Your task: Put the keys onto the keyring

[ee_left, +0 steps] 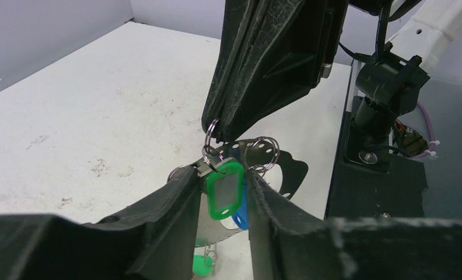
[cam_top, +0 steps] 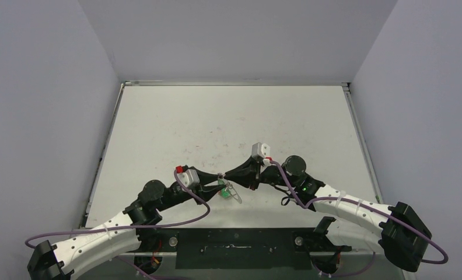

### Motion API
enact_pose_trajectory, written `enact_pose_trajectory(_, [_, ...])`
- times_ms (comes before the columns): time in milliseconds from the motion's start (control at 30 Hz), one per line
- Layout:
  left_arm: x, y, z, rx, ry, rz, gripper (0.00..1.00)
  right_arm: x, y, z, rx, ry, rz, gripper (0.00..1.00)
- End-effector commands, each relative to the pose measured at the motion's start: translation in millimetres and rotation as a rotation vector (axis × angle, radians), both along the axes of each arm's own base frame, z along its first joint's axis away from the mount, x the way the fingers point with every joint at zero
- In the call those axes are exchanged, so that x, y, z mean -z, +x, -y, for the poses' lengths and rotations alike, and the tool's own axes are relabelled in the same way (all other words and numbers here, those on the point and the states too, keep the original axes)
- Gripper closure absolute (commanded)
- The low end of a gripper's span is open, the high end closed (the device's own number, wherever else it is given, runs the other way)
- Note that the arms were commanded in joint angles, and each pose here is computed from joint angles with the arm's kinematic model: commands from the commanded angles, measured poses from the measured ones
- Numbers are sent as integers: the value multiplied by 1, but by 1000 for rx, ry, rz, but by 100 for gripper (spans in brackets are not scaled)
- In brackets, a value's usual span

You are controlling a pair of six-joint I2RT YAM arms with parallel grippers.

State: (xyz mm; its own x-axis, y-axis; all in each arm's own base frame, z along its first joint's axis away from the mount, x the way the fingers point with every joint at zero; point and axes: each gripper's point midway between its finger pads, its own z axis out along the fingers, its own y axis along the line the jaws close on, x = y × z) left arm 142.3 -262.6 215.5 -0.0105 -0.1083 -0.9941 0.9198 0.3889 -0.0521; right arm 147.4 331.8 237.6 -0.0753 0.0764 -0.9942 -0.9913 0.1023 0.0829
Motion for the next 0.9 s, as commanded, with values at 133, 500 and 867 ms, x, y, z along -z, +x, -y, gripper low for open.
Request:
enact_pose_trajectory(133, [-25,-3,0,12,-73,48,83,-24,-1,-1,-6,80,61,100])
enact_pose_trajectory(500, [-3,-8,-6,10,-27,5,100,-33,-2,-1,-5,107,72,100])
enact_pose_trajectory(867, [17,-8,-6,13,23,-38,100,-37,-2,-1,-7,127,76,100])
